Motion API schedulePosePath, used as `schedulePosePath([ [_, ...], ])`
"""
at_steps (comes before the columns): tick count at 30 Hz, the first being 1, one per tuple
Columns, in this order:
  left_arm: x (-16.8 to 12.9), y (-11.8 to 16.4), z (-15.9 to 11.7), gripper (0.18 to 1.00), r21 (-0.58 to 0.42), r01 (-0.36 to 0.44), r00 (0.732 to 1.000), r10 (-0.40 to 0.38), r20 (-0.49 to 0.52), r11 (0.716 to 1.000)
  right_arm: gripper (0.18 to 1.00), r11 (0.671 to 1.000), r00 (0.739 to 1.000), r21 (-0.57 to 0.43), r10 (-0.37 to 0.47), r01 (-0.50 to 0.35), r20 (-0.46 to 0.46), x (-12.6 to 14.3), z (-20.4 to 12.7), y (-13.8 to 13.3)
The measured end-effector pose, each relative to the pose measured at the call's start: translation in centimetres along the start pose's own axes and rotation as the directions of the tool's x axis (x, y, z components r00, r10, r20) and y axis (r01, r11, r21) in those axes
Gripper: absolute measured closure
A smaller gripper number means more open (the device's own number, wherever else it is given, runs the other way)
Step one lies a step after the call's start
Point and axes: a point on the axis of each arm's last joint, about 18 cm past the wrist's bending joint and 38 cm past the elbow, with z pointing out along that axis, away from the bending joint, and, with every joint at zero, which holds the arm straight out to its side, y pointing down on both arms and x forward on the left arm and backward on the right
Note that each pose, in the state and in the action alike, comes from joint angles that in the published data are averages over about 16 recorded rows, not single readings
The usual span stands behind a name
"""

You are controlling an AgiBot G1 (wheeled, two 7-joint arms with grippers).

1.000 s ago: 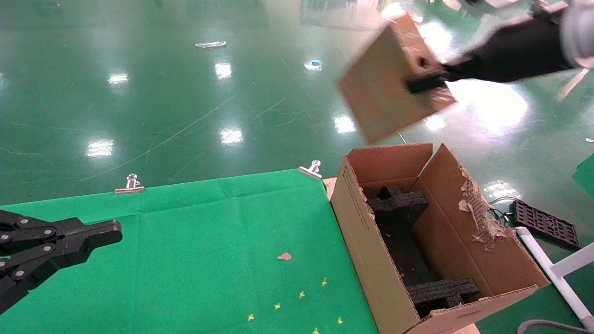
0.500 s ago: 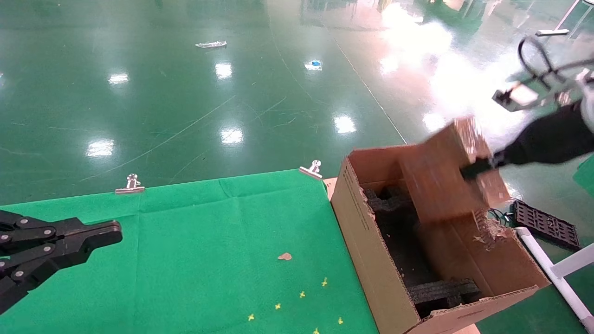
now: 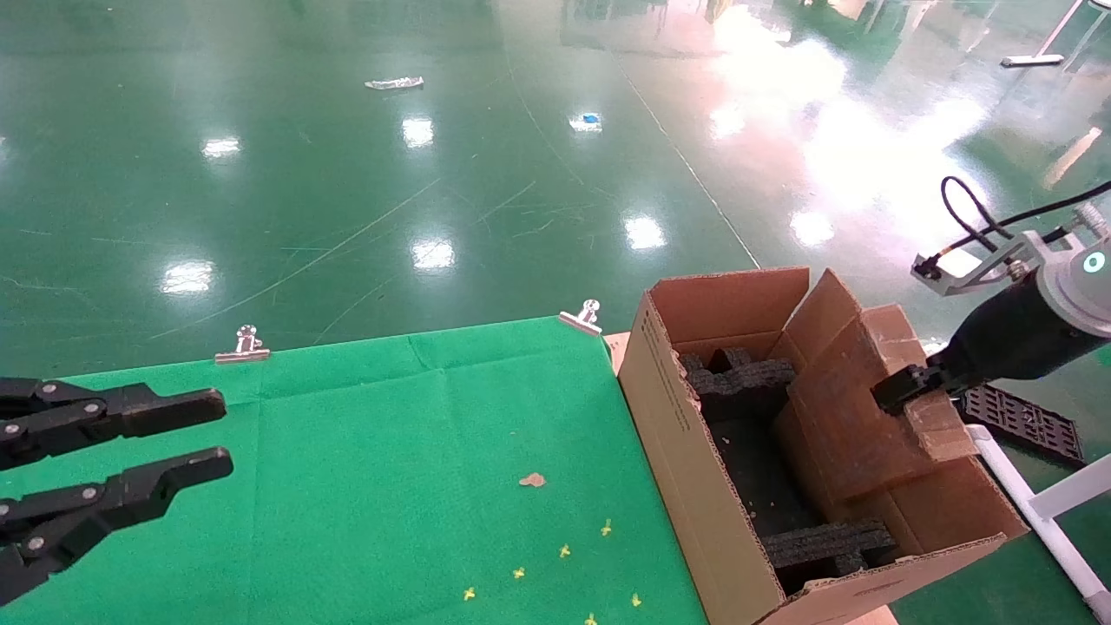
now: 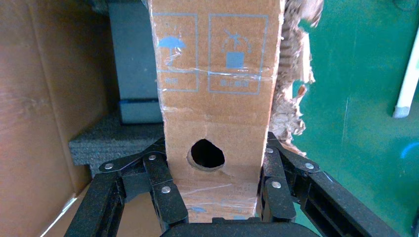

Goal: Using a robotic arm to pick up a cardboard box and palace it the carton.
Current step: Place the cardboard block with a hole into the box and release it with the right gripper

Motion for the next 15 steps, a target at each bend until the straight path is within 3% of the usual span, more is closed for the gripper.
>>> schedulePosePath([
  [15,0.0,0.0,0.0,0.585,0.0,0.0,1.0,0.0,0.0,1.0,0.86,0.998,0.998,-0.05,0.025,-0.028,-0.065,-0.7,7.1,0.8],
])
